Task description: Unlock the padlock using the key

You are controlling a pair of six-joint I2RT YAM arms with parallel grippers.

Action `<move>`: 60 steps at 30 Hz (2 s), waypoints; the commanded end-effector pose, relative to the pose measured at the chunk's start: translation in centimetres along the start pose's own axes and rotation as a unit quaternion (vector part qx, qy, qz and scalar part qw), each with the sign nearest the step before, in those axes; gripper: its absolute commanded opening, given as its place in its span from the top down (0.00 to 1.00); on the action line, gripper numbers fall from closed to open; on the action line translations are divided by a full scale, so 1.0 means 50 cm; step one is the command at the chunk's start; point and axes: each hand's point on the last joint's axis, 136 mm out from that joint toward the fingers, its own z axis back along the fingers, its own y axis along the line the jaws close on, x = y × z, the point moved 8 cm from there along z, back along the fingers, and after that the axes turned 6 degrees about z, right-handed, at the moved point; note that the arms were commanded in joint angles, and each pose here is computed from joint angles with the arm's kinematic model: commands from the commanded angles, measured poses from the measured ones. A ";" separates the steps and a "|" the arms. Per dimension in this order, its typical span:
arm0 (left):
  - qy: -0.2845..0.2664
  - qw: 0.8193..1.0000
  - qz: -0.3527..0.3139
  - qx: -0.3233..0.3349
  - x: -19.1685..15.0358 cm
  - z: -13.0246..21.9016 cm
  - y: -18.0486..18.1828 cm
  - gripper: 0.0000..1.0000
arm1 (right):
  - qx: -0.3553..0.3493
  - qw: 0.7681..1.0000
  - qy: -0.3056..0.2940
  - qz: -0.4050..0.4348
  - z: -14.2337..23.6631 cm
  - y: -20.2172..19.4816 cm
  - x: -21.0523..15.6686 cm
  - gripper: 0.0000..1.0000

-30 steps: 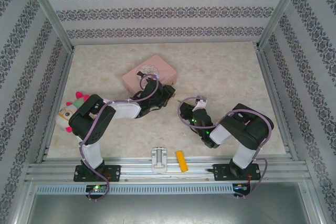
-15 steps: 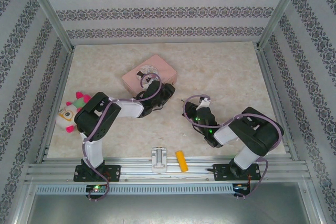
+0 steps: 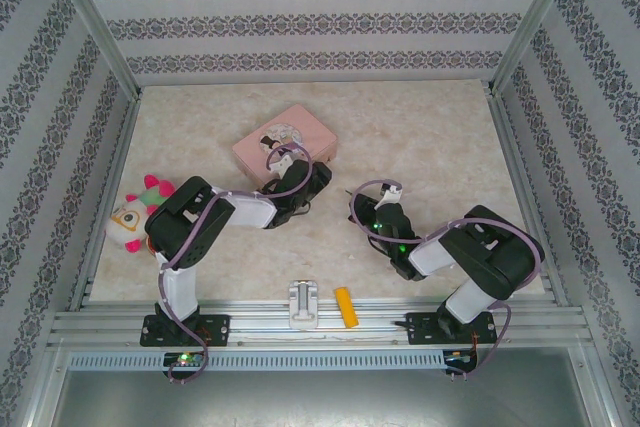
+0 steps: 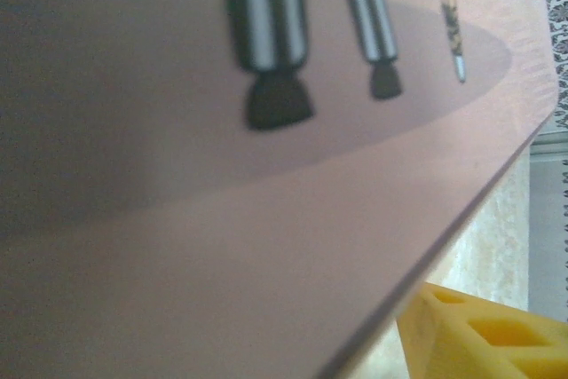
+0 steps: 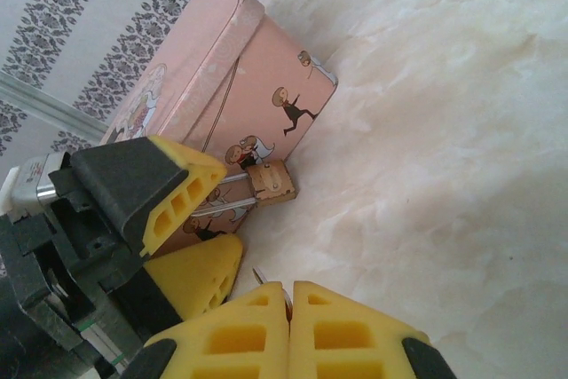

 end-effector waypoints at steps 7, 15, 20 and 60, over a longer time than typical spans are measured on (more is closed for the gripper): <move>0.007 0.996 -0.038 0.081 -0.030 -0.044 0.084 0.35 | 0.009 1.000 -0.007 0.004 0.010 0.005 0.011 1.00; -0.038 0.996 -0.061 0.061 -0.018 -0.072 0.069 0.44 | 0.011 1.000 -0.008 0.010 0.014 0.009 0.015 1.00; -0.056 0.996 -0.064 0.041 -0.017 -0.096 0.061 0.48 | 0.012 1.000 -0.006 0.010 0.013 0.008 0.017 1.00; -0.074 0.990 -0.102 0.057 0.009 -0.151 0.064 0.89 | -0.010 0.999 -0.003 0.041 0.055 0.003 0.065 1.00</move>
